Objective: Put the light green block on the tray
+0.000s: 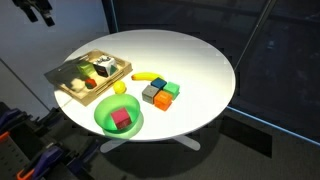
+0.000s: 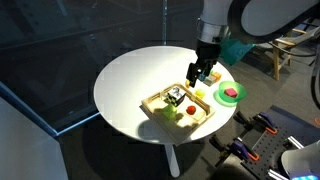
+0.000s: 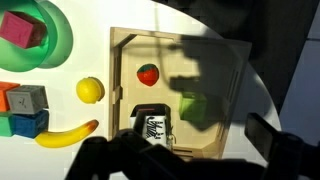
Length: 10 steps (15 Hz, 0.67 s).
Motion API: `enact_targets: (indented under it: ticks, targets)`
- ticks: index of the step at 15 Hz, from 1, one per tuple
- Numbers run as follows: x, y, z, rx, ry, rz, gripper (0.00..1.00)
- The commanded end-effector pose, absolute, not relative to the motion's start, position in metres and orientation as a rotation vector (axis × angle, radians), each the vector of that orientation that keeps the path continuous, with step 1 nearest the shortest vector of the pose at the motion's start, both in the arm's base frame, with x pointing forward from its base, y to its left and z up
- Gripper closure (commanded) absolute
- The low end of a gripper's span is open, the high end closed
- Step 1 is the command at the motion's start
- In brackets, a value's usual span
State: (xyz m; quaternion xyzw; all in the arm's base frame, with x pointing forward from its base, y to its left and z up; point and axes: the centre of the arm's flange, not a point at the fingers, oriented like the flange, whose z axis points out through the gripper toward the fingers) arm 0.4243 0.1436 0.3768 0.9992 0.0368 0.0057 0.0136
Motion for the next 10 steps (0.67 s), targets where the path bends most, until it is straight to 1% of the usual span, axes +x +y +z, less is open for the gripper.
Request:
enact_targets:
  ticks: [1,10]
  targets:
    - [0.412,0.139,0.400,3.110,0.120,-0.005,0.00]
    - [0.397,0.135,0.435,3.130,0.152,0.008,0.00]
